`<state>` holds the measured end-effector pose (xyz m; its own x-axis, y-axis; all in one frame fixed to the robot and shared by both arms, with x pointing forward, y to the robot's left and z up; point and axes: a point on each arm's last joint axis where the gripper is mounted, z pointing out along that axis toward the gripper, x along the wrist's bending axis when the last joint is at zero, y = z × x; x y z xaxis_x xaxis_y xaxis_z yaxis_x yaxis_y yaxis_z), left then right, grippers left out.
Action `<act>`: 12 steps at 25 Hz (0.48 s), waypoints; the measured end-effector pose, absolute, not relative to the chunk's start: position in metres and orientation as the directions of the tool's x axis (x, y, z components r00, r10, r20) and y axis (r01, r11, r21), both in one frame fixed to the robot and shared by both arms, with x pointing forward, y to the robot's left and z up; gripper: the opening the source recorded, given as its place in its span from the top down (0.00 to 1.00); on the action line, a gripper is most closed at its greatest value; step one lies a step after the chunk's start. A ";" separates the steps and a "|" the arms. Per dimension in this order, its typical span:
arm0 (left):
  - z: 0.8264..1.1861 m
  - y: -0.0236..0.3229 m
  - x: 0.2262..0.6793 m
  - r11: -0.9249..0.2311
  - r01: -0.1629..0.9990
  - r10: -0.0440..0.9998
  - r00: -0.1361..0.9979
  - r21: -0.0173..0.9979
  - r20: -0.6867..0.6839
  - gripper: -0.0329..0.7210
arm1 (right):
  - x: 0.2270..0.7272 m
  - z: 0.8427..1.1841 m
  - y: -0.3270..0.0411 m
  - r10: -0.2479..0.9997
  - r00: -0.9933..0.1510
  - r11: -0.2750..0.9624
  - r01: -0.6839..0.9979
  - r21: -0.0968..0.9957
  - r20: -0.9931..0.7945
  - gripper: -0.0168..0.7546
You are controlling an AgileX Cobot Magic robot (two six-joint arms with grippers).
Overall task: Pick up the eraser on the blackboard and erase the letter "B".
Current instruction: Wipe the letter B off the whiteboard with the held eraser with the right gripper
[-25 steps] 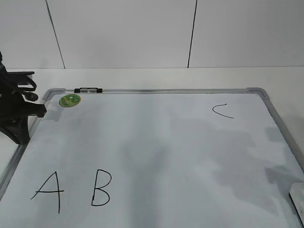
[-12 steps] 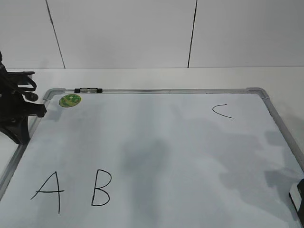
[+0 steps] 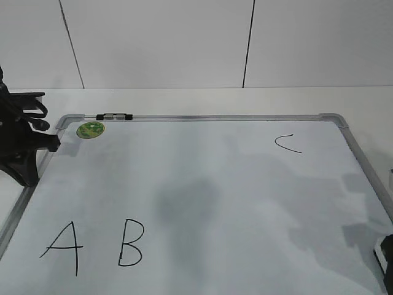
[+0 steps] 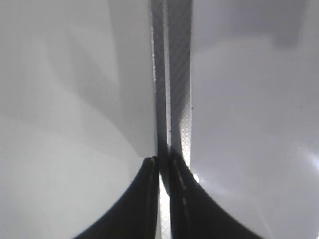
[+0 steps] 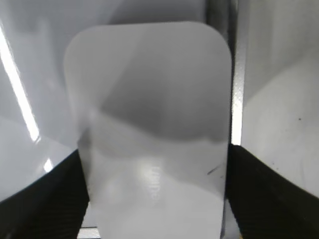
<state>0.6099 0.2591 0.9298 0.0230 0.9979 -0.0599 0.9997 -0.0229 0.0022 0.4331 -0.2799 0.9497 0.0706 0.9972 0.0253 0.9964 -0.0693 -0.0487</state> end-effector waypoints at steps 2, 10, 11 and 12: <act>0.930 0.259 0.610 -0.023 1.000 0.998 0.023 0.002 -0.060 0.92 | 0.433 0.949 -0.280 0.997 0.071 -0.069 0.996 -0.051 0.025 0.18; 0.930 0.259 0.610 -0.023 1.000 0.998 0.023 0.002 -0.060 0.92 | 0.432 0.949 -0.280 0.998 0.066 -0.064 0.996 -0.059 0.026 0.25; 0.930 0.259 0.610 -0.023 1.000 0.998 0.023 0.004 -0.060 0.92 | 0.432 0.949 -0.280 0.998 0.066 -0.064 0.996 -0.061 0.025 0.26; 0.930 0.259 0.610 -0.023 1.000 0.998 0.023 0.004 -0.060 0.92 | 0.432 0.949 -0.280 0.998 0.066 -0.064 0.996 -0.061 0.025 0.26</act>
<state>0.6101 0.2591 0.9298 0.0230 0.9979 -0.0599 0.9997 -0.0228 0.0041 0.4323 -0.2798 0.9493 0.0658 0.9975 0.0254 0.9961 -0.0642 -0.0611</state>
